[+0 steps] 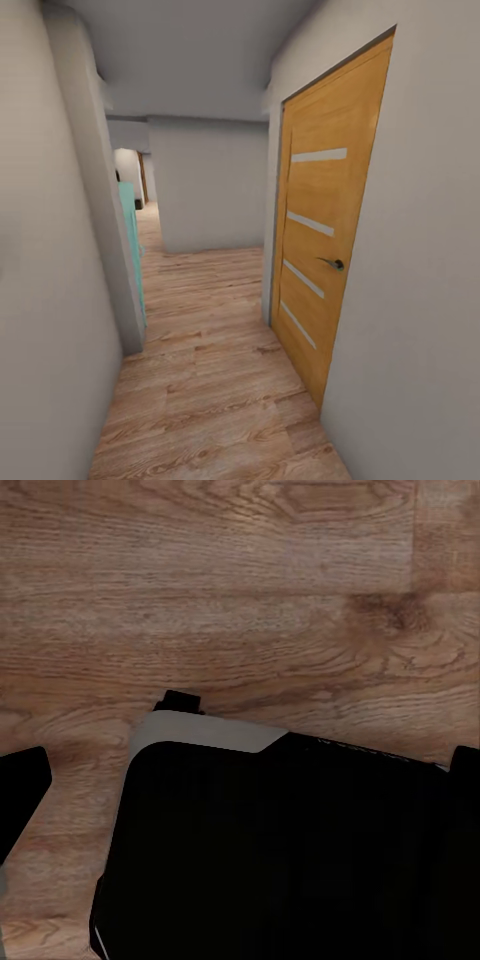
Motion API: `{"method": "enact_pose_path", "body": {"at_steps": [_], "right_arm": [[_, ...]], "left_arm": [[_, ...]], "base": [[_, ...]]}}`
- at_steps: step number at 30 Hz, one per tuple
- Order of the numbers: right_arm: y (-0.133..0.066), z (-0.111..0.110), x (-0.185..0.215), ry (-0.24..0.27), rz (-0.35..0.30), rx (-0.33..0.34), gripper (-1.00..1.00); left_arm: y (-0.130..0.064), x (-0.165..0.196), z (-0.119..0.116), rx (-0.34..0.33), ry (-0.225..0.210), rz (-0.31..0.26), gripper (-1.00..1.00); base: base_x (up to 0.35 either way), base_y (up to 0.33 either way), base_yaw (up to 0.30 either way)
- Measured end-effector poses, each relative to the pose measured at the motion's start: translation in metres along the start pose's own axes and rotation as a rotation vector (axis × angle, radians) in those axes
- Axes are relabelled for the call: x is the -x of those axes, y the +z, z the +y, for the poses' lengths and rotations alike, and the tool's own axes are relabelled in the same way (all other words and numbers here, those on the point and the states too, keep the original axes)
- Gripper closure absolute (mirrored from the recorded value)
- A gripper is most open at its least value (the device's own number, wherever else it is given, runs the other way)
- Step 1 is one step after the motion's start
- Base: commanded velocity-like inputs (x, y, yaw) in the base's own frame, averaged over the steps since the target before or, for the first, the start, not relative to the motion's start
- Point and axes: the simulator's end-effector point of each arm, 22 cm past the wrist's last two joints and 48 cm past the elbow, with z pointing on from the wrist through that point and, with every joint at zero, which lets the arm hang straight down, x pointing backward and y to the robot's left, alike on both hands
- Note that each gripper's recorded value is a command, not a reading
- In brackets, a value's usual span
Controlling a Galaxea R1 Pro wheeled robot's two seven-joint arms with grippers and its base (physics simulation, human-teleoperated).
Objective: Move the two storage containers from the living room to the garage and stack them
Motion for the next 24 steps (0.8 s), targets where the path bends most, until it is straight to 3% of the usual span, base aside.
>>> {"method": "enact_pose_path", "body": {"at_steps": [15, 24], "right_arm": [[0.0001, -0.001, -0.0001, 0.001, 0.0, -0.002, -1.0], [0.0001, -0.002, -0.0004, 0.002, 0.001, -0.006, -1.0]], "left_arm": [[0.0, 0.0003, -0.0001, 0.0, 0.001, -0.001, -1.0], [0.0, 0.0005, -0.0002, 0.0, 0.0, -0.001, -1.0]], "base": [[0.322, 0.0, 0.262], [0.322, 0.0, 0.038]]}}
